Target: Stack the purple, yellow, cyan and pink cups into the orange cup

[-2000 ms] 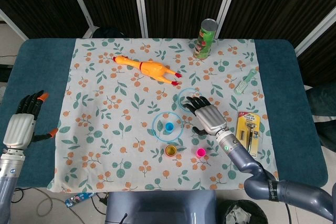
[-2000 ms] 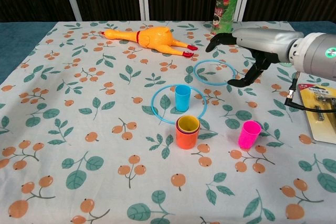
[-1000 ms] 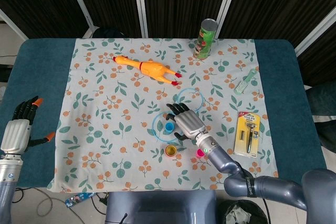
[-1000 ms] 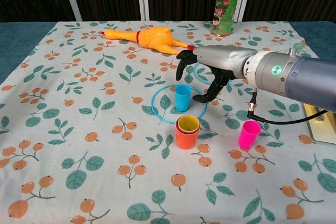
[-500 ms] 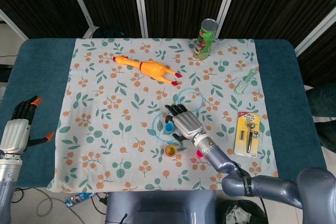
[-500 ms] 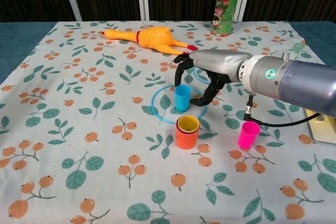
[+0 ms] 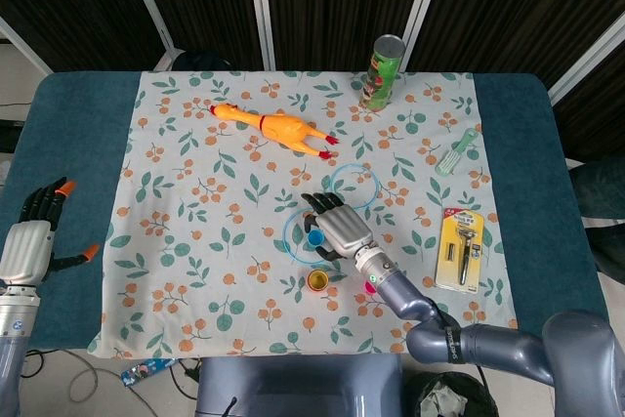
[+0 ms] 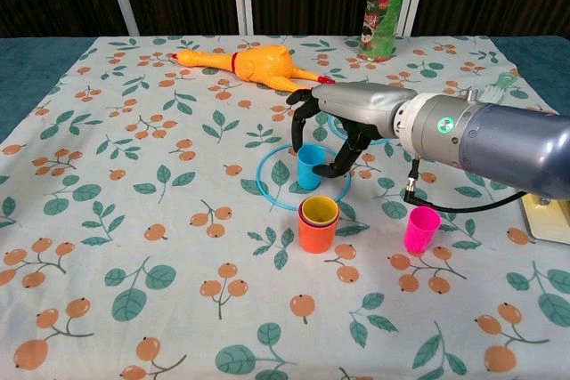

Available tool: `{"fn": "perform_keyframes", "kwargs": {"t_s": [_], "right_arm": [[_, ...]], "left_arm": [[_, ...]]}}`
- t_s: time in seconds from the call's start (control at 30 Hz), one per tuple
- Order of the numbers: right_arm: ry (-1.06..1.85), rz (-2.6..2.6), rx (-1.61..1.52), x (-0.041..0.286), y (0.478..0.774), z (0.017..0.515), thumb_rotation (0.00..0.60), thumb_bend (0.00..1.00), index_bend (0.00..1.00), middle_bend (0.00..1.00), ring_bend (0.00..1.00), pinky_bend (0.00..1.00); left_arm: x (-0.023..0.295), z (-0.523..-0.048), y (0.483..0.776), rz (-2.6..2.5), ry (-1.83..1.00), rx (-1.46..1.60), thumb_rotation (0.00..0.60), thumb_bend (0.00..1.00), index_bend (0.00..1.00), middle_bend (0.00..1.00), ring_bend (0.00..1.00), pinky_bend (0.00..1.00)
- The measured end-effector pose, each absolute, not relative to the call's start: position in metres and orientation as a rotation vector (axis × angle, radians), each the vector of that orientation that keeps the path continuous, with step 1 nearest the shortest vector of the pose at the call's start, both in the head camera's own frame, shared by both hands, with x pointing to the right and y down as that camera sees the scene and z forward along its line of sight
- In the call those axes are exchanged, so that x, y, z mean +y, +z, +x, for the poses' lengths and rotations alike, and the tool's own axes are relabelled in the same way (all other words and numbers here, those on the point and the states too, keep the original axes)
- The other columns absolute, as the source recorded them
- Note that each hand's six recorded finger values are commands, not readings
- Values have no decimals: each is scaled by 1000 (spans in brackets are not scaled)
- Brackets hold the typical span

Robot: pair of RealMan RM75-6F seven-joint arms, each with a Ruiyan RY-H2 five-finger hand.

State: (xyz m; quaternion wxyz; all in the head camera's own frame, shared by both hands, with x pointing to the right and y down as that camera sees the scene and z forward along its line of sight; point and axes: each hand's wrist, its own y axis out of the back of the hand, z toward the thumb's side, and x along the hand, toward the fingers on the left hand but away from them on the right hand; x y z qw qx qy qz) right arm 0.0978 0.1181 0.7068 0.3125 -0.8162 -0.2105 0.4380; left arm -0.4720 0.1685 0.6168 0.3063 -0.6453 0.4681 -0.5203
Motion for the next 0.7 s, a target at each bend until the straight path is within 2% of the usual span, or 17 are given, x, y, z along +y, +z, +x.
{"fn": "perform_keyframes", "kwargs": {"t_s": [0.7], "right_arm": [[1132,-2164,-581,115,703,91,600,410,463,0,0,101]], "left_arm": [[168,-474,615,-1704,-1378,1255,600,147,86,0,0,0]]}}
